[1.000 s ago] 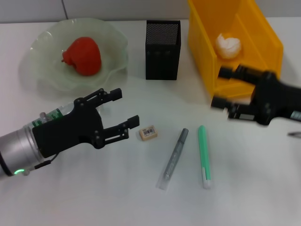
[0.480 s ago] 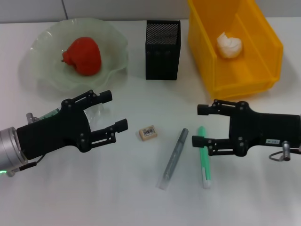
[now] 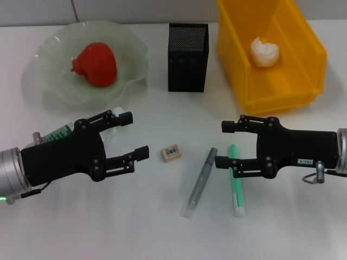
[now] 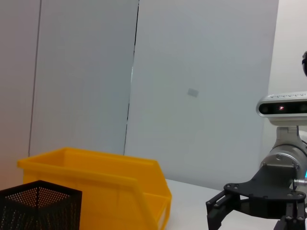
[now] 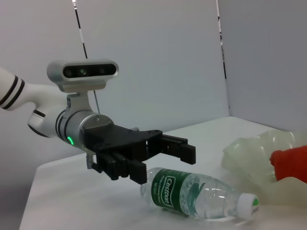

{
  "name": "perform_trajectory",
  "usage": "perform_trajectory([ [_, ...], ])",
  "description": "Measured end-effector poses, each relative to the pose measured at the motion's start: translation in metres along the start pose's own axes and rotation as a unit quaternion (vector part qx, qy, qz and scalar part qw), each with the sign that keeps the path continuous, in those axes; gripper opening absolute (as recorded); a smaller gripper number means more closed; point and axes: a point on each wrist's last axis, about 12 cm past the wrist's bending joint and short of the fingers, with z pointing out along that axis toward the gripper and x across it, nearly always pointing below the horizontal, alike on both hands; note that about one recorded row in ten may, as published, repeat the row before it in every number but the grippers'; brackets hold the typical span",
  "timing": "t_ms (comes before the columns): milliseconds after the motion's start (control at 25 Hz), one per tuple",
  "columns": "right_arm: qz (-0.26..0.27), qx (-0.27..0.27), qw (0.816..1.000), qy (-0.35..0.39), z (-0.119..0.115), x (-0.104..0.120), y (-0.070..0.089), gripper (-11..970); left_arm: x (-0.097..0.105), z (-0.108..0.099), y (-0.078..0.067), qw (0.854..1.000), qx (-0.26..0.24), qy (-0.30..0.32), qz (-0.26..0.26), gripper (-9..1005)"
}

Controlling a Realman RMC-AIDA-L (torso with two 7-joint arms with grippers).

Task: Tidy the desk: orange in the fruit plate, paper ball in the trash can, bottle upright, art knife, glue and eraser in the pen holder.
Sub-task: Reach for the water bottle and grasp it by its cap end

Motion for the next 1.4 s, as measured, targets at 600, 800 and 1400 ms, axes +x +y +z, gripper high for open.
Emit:
perform_trajectory([
  [600, -0.001, 0.007, 1.000, 0.005, -0.001, 0.005, 0.001, 813, -0.022, -0.002, 0.025, 0.999, -0.033, 0.017, -0.026, 818],
  [800, -0.005, 0.008, 1.000, 0.005, -0.001, 0.006, 0.001, 813, -0.051, -0.007, 0.040, 0.994, -0.021, 0.089, -0.053, 818],
  [1400, -0.017, 0.008, 1.000, 0.007, -0.001, 0.003, -0.001, 813, -0.111, 0.008, 0.054, 0.945, -0.055, 0.321, -0.023, 818],
])
